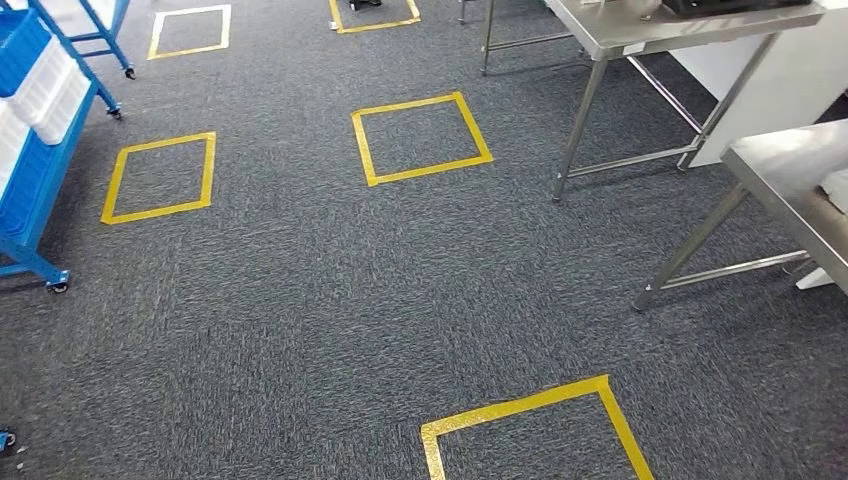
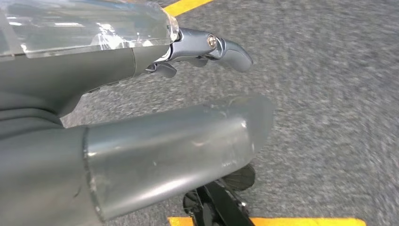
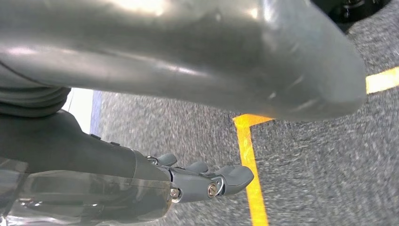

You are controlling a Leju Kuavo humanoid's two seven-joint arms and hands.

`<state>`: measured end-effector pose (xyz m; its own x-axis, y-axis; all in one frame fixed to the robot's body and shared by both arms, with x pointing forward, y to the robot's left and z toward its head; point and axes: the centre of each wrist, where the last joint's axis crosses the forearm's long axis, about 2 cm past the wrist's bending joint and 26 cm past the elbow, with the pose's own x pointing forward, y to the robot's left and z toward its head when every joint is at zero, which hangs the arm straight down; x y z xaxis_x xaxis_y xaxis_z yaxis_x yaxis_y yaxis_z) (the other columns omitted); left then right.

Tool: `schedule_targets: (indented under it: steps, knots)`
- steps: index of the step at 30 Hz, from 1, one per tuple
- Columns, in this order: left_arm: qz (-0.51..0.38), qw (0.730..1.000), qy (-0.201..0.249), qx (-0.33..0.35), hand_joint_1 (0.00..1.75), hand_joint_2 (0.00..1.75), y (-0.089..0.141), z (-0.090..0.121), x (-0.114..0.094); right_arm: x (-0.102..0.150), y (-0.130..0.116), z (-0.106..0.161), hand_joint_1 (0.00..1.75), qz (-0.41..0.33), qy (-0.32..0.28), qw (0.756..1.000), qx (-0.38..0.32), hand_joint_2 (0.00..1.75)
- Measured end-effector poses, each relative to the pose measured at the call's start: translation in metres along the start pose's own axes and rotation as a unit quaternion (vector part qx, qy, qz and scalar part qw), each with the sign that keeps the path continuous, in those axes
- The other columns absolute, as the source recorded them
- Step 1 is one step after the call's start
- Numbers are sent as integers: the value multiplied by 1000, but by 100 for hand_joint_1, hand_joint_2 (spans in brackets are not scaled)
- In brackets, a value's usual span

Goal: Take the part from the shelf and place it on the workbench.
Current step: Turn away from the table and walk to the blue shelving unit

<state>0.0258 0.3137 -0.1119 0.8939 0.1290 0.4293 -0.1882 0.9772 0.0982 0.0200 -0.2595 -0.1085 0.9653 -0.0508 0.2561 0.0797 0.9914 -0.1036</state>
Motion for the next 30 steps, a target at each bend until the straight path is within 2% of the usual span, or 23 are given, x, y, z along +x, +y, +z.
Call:
schedule_targets:
  steps: [30]
  knots:
    - [-1,1000,2,1,0,0,1,0,1,0,1,0,0,-3,3,1000,3,0]
